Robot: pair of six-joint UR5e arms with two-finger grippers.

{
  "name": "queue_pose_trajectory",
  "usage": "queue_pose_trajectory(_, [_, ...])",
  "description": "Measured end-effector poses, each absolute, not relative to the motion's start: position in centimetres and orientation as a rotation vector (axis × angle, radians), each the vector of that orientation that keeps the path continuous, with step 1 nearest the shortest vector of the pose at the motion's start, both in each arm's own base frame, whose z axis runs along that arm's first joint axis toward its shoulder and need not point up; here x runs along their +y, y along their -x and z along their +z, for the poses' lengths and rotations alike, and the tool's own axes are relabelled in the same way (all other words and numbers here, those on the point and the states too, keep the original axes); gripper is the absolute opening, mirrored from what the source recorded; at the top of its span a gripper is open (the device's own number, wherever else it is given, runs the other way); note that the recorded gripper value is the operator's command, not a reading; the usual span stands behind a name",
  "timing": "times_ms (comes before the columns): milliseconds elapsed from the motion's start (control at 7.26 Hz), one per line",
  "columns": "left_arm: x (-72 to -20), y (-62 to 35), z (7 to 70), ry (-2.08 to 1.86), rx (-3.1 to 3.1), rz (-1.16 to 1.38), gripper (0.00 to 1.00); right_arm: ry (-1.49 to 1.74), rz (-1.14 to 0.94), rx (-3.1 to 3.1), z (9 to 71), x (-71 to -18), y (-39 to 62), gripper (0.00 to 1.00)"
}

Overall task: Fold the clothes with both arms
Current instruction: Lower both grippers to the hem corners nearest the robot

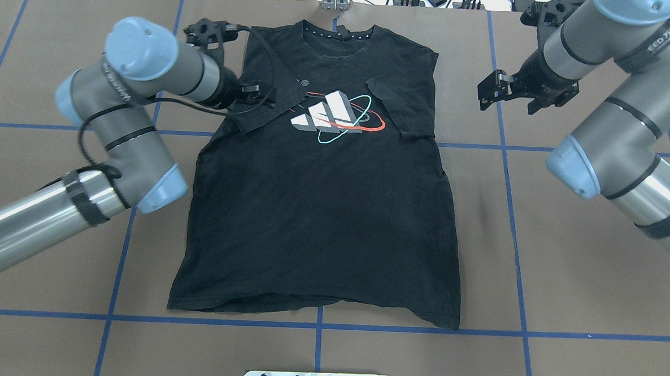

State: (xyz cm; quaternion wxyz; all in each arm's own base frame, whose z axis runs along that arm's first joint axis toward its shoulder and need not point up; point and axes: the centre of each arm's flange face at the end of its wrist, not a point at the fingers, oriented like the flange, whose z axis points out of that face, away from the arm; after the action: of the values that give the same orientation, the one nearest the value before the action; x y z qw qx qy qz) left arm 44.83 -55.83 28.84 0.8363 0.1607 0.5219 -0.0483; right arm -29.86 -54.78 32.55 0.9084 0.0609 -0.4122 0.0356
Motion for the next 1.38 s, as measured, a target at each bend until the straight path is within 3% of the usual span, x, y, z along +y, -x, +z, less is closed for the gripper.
queue_pose_trajectory(826, [-38.9,-38.5,36.3,-0.251,1.133,0.0,1.0,-0.113,0.132,-0.908,34.8,-33.1,33.8,1.0])
queue_pose_trajectory(1377, [-29.0,-40.5,40.8,-0.167,1.212,-0.001,0.99,-0.129,0.139,-0.9,35.3,-28.5,36.1,1.0])
